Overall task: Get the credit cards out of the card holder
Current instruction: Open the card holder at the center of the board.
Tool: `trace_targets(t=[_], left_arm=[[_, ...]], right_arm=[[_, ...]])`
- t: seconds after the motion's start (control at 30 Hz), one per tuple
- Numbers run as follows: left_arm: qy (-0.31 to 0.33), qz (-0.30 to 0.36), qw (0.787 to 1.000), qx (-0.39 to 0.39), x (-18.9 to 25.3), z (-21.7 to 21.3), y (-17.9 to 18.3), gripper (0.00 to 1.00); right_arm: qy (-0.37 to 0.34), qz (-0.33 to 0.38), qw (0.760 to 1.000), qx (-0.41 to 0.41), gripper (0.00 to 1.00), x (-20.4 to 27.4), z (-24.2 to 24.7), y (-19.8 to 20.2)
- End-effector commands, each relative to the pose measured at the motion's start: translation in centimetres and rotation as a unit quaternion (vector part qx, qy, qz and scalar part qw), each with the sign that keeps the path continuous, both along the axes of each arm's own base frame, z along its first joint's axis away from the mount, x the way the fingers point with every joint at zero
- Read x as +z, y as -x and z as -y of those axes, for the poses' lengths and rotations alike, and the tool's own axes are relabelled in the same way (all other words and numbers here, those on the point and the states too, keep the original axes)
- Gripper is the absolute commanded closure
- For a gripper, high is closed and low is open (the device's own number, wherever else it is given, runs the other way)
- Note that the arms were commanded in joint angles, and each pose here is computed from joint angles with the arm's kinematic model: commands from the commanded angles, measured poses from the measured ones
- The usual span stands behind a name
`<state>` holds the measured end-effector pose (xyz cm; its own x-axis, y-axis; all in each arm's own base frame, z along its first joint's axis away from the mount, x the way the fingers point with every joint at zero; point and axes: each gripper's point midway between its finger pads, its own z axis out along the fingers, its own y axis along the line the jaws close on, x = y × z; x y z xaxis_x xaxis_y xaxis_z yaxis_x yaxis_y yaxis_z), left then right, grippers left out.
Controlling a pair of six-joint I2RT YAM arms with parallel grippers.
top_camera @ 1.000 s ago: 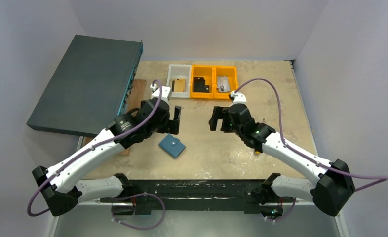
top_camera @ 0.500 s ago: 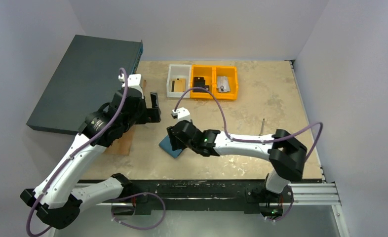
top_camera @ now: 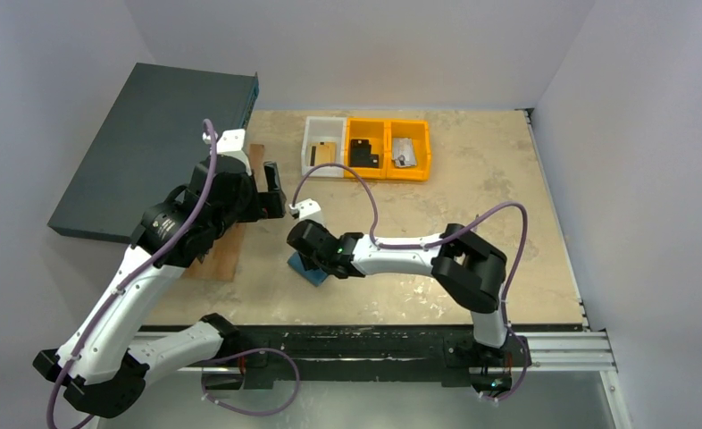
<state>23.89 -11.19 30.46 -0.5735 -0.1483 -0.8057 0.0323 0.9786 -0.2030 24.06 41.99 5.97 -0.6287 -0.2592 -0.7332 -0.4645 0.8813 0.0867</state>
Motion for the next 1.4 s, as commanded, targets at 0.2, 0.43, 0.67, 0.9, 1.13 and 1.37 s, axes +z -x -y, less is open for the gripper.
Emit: trace_targets(t=[0.2,0.43,0.67,0.9,1.13,1.37], left_arm=[[0.012,0.013,1.0,-0.003,1.1,-0.2,-0.1,0.0],[0.015,-0.002,1.0,-0.004,0.4,0.1,-0.3,0.0],[0.017,-0.014,1.0,-0.004,-0.4,0.4,-0.3,0.0],[0.02,-0.024,0.999,-0.007,-0.9,0.7,-0.3,0.0],[0.037,-0.048,0.997,-0.038,-2.2,2.2,0.0,0.0],[0.076,-0.117,0.986,-0.088,-6.5,5.9,1.4,0.04]], right_arm=[[0.056,0.01,0.998,-0.024,0.71,-1.1,0.5,-0.5],[0.087,-0.002,0.996,-0.036,0.68,-2.3,1.8,0.6],[0.074,-0.015,0.996,-0.04,0.71,-2.1,2.3,1.4],[0.064,-0.047,0.996,-0.048,0.99,-3.4,2.6,2.5],[0.026,-0.074,0.993,-0.084,1.0,-2.7,4.6,2.0],[-0.019,-0.081,0.987,-0.138,1.0,-0.9,8.3,0.4]])
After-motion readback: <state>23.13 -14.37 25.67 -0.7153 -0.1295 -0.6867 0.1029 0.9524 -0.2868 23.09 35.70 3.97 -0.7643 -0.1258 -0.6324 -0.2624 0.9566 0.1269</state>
